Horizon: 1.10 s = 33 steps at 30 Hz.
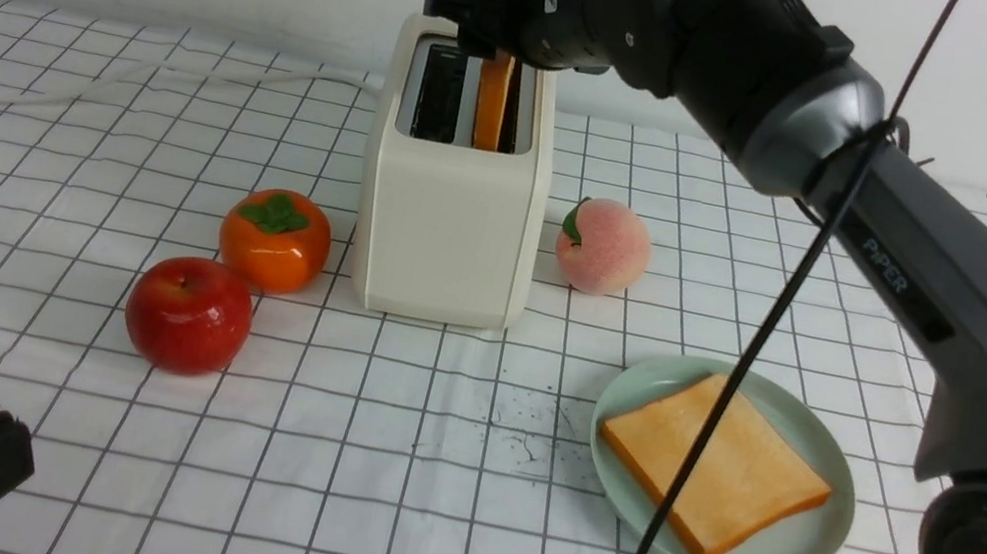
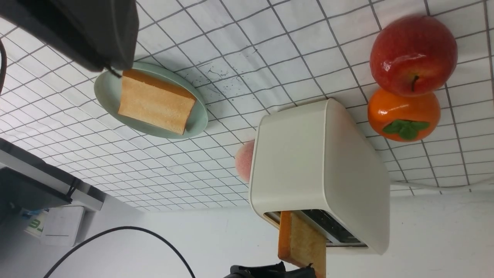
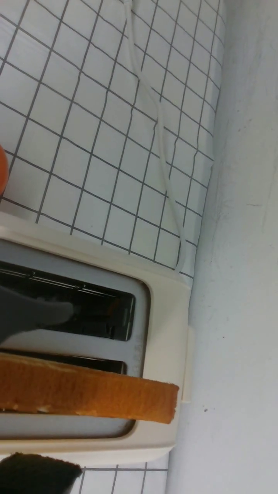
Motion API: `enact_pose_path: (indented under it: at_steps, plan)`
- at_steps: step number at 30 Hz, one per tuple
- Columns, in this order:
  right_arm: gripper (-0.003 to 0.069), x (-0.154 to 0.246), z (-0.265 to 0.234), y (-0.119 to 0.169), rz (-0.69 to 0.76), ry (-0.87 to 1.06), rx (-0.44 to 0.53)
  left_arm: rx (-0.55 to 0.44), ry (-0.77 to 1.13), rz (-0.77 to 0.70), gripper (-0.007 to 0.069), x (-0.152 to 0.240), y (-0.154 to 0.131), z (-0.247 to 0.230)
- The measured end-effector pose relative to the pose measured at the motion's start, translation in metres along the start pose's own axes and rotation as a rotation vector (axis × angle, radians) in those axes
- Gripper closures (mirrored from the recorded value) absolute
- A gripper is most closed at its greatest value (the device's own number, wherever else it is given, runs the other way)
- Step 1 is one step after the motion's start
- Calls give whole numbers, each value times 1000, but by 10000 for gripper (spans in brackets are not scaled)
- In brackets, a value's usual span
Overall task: Take toasted bread from bread machine on white checkered table place on plate.
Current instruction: 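Grasp the toast slice in the toaster and pull it up out of the slot with the right gripper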
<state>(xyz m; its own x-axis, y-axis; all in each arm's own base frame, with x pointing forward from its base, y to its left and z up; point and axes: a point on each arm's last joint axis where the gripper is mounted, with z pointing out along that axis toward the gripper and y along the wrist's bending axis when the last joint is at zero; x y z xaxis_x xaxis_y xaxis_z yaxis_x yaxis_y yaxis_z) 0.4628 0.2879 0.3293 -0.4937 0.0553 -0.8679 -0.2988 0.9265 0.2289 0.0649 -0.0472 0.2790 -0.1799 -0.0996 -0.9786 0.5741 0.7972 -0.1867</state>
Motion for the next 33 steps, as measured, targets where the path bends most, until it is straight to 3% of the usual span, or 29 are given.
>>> enact_pose_path:
  at_steps: [10, 20, 28, 33]
  plan:
    - [309, 16, 16, -3, -5, 38, 13, 0, 0, 0, 620, 0, 0, 0]
    - [526, 15, 16, -4, -22, 34, 25, 0, 0, 0, 620, 0, 0, 0]
    - [536, 11, 13, -4, -43, 11, 33, 0, 0, 0, 620, 0, 0, 0]
    - [536, -13, -12, 0, -34, -49, 13, 0, 0, 0, 620, 0, 0, 0]
